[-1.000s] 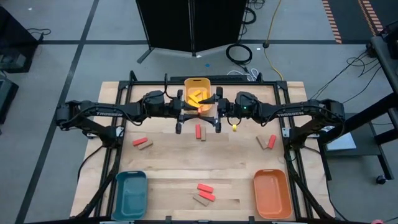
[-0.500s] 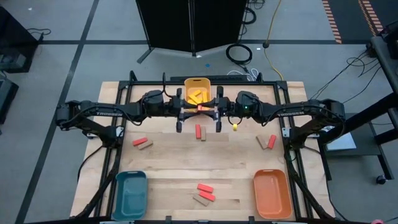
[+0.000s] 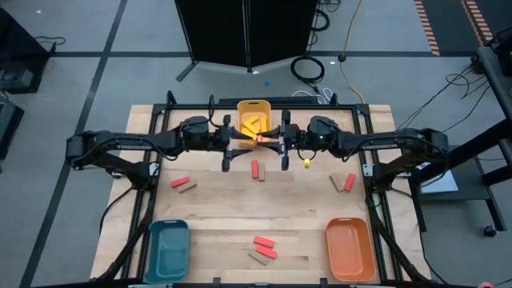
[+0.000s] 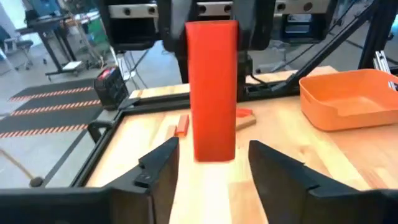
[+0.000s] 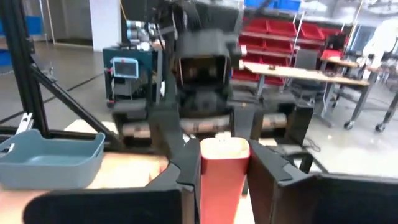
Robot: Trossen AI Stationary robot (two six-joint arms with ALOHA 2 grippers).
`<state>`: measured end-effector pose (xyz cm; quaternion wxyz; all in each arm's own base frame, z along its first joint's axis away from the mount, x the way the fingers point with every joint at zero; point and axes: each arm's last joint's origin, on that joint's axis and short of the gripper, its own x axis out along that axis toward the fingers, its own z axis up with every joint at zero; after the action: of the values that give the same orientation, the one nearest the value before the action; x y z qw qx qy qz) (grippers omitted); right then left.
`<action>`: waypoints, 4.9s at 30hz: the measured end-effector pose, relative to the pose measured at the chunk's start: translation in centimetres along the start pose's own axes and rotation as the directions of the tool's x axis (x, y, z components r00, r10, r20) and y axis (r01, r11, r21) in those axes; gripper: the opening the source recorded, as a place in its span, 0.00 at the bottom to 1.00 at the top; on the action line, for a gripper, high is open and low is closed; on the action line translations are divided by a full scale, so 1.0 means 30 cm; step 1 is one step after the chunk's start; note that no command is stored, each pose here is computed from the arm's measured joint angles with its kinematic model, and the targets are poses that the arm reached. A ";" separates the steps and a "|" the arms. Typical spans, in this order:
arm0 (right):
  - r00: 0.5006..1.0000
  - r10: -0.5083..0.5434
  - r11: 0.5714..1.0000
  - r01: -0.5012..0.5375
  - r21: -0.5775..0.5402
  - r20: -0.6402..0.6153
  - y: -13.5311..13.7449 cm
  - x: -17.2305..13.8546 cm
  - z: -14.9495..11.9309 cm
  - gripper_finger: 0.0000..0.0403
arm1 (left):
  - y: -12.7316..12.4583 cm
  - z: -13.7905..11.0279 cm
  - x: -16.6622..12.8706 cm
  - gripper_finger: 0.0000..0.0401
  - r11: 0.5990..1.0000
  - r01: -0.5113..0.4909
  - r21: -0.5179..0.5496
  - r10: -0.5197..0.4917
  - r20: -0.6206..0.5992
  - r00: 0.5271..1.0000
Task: Sort blocks
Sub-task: Put the orange block into the orange bin
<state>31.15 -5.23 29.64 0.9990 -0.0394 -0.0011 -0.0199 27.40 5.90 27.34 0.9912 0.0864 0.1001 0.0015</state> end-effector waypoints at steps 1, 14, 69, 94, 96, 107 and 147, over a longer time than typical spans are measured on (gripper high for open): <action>1.000 0.001 1.000 -0.001 0.015 -0.014 0.000 -0.007 0.003 0.14 | -0.002 0.002 -0.012 0.50 1.000 -0.001 -0.004 0.001 -0.016 1.000; 0.927 0.079 0.975 0.006 0.224 -0.366 0.072 -0.131 0.127 0.14 | -0.030 0.006 -0.157 0.52 0.995 0.005 -0.096 -0.025 -0.210 0.977; -0.125 0.367 0.592 0.796 0.128 -0.922 0.887 -0.389 -0.254 0.16 | -0.105 0.036 -0.291 0.52 0.993 -0.097 -0.066 0.051 -0.506 0.861; 0.164 0.195 0.801 0.542 0.254 -0.967 0.804 -0.418 -0.086 0.63 | -0.114 -0.018 -0.301 0.52 0.906 -0.285 -0.314 0.009 -0.657 0.754; 0.305 0.148 0.838 0.466 0.283 -0.941 0.785 -0.415 -0.052 0.63 | -0.108 -0.031 -0.301 0.52 0.861 -0.355 -0.364 0.009 -0.687 0.726; 0.801 -0.119 0.984 0.173 0.037 -0.587 0.723 -0.282 0.009 0.63 | -0.048 -0.186 -0.242 0.52 0.785 -0.576 -0.228 -0.009 -0.933 0.359; 0.819 0.317 0.948 -0.268 0.169 -0.478 0.438 -0.087 -0.178 0.63 | -0.174 -0.424 -0.241 0.52 0.878 -0.444 -0.176 -0.303 -0.924 -0.233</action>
<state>29.06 7.53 23.28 0.9568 0.0146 0.2623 0.1244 17.71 2.78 15.59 0.5086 -0.1822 0.8273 0.1536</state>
